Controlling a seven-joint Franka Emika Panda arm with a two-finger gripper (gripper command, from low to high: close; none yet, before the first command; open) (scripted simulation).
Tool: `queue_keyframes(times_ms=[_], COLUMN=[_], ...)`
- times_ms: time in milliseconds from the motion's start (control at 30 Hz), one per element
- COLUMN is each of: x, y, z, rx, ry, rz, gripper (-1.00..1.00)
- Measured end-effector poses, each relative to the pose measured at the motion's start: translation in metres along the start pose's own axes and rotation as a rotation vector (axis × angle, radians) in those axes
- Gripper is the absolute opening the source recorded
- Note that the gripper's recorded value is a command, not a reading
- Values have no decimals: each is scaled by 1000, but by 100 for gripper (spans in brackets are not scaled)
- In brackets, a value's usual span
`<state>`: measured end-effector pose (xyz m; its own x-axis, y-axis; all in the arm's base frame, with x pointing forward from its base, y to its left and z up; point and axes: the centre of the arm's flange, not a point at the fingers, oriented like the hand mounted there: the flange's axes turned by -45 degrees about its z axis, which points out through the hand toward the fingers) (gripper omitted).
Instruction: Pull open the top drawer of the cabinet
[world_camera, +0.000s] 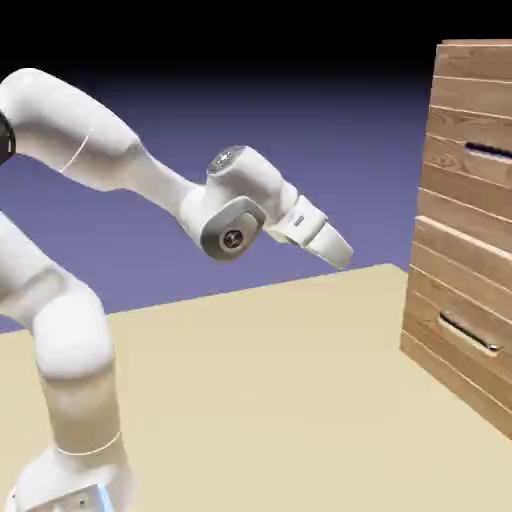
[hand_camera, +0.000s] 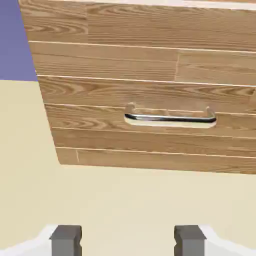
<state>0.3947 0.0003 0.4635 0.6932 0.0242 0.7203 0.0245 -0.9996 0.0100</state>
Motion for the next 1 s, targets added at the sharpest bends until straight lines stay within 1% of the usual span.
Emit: queue_keyframes(times_ms=[467,1000], x=[69,120], y=[47,79], z=[5,22], rx=[57,188], ry=[102,248], rz=[327,696], gripper=[0,0])
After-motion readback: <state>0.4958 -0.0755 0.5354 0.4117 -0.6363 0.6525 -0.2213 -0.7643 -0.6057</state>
